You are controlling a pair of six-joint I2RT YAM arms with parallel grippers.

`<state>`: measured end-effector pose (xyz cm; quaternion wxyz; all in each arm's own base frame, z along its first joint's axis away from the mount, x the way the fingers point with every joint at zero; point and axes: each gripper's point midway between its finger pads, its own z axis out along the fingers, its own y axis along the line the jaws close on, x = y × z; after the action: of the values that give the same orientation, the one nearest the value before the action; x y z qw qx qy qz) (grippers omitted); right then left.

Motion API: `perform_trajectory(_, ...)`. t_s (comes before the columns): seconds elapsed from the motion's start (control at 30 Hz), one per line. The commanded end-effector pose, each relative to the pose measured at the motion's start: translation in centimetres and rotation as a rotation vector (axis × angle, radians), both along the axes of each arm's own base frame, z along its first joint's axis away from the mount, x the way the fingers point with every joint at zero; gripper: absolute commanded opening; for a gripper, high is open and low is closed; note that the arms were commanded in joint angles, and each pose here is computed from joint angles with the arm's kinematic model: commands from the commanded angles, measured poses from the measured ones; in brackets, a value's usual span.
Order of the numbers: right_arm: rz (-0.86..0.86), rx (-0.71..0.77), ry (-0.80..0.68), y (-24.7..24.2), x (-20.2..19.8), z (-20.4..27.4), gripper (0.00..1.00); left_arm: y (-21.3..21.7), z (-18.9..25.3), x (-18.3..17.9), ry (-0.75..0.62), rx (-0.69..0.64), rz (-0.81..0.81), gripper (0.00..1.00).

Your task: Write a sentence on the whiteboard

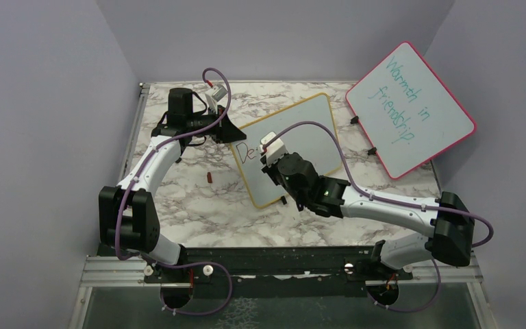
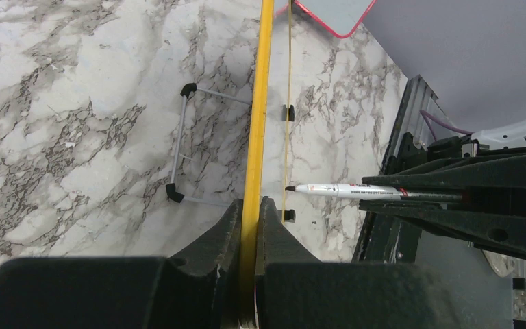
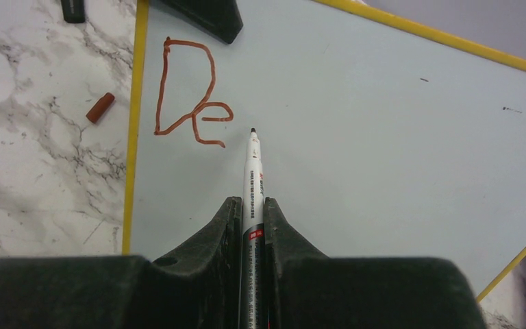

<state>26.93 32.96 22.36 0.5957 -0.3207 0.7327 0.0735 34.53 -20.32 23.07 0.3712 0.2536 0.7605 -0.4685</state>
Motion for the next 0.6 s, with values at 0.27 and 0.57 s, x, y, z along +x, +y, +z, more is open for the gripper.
perform_trajectory(0.27,-0.034,0.033,-0.046,-0.38,1.38,1.18,0.00,1.84,-4.62,1.76,0.035,0.148,0.107,0.00)
perform_trajectory(0.57,-0.019,0.024,-0.034,-0.09,1.33,0.72,0.01,1.82,-4.73,1.75,0.038,0.148,0.106,0.00)
